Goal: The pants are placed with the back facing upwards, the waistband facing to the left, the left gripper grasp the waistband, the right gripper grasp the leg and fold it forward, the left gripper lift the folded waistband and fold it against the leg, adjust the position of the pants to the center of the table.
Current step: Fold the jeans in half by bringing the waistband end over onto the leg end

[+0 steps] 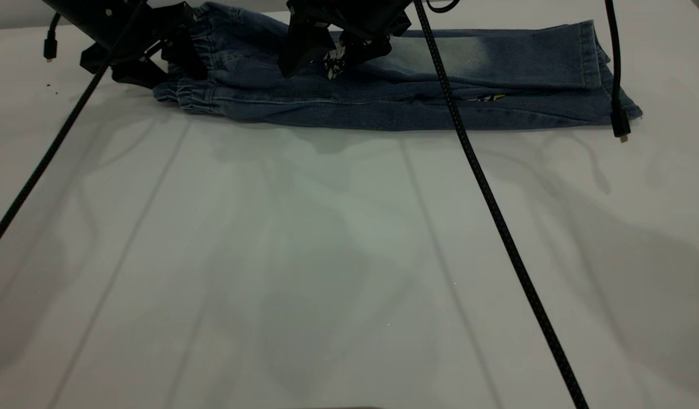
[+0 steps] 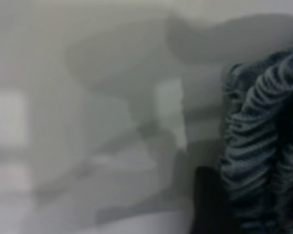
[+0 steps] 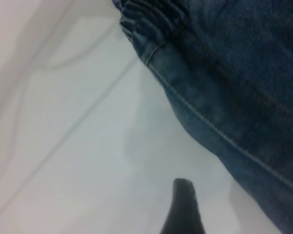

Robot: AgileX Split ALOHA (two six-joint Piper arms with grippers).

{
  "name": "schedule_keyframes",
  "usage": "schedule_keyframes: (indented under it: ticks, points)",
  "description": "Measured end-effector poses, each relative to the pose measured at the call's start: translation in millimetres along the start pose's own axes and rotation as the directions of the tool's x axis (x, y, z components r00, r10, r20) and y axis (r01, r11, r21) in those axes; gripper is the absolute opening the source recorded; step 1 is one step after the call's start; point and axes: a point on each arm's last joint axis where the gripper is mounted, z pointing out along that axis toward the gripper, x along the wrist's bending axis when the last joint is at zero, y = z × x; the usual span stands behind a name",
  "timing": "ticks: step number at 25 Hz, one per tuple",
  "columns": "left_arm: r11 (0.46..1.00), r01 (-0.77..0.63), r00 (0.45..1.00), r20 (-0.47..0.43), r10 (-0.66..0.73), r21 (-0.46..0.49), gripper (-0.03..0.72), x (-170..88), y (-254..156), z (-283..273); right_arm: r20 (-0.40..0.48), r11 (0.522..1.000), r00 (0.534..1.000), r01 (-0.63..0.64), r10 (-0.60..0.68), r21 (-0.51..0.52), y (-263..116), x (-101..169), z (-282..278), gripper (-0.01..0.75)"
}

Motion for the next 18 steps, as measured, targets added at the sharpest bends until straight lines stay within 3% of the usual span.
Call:
schedule_keyframes:
  ticks: [7, 13, 18]
  points:
    - [1.0, 0.009, 1.0, 0.011, -0.009, 0.0, 0.108, 0, -1, 4, 0.009, 1.0, 1.0, 0.0, 0.0, -0.01, 1, -1, 0, 0.473]
    - [0.994, -0.109, 0.994, 0.002, 0.109, 0.01, 0.092, -4, 4, -10, 0.132, 0.988, 0.991, 0.01, 0.01, -0.156, 14, -12, -2, 0.473]
    - [0.961, -0.27, 0.958, -0.09, 0.274, 0.053, 0.091, -10, 16, -47, 0.216, 0.966, 0.976, 0.03, 0.027, -0.255, 23, -20, -5, 0.471]
